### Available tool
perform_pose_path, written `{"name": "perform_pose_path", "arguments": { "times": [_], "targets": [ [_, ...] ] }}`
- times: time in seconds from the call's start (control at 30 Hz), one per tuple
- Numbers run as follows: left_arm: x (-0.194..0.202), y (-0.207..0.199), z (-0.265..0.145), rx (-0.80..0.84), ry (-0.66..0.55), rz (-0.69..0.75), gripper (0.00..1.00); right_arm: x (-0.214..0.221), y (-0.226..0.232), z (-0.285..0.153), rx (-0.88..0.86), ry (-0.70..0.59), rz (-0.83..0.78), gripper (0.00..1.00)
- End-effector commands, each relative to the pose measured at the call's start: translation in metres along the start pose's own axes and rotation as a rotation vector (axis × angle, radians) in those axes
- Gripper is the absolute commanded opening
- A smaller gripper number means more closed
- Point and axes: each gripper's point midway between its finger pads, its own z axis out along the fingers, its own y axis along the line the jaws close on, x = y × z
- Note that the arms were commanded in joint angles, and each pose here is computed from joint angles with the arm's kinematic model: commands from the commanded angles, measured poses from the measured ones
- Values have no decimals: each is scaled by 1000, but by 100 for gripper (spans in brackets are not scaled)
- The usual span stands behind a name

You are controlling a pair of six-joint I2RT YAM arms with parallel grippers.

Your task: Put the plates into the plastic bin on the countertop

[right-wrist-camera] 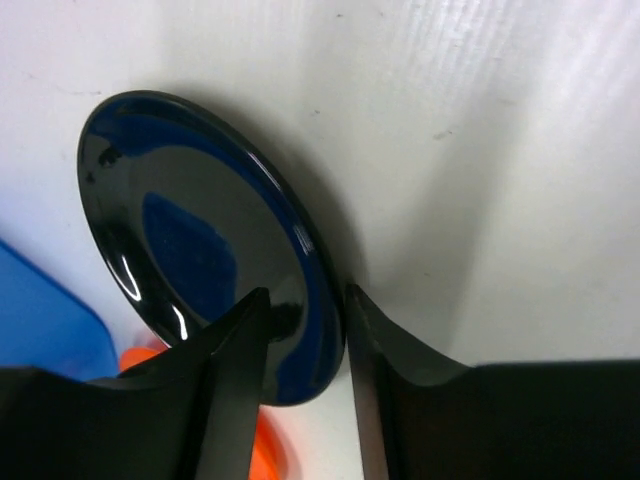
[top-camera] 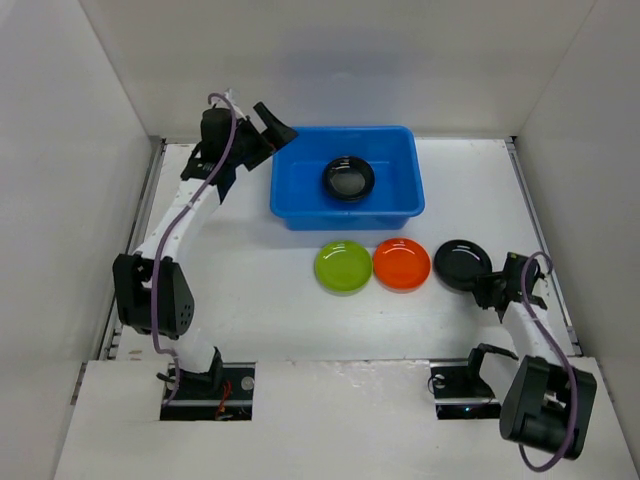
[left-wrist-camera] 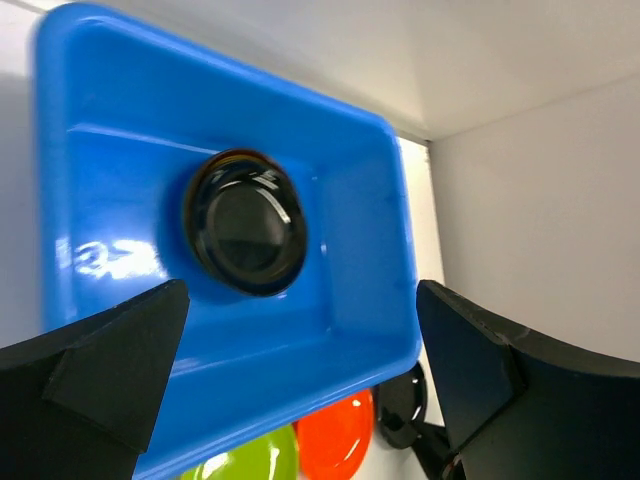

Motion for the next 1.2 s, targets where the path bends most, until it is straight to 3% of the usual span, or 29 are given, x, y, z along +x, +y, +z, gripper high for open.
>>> {"name": "perform_pose_path", "arguments": {
  "times": [0.0,0.2,0.27,0.5,0.7,0.9,1.17],
  "targets": [
    [-19,-8,-33,34,-86,67,100,-5,14,10,-30,1,16,38],
    [-17,40,-64,-65,-114,49,100,-9,24,19,-25,10,42,6],
    [-18,53,-74,-93,-129,34,100,-15,26,17,-22,-2,56,0],
    [-28,83,-91,-175,-188,6,100,-52,48,-12,-42,-80,149,0],
    [-21,108,-88,-286,-184,8,100,-93,124,-63,-239,-201,192,0],
    [1,135,-98,-433,-145,69,100,-93,247,-105,-481,-193,-41,0],
    [49,149,-125,-467,-73,48,100,35,382,-113,-692,79,-490,0]
  ]
}}
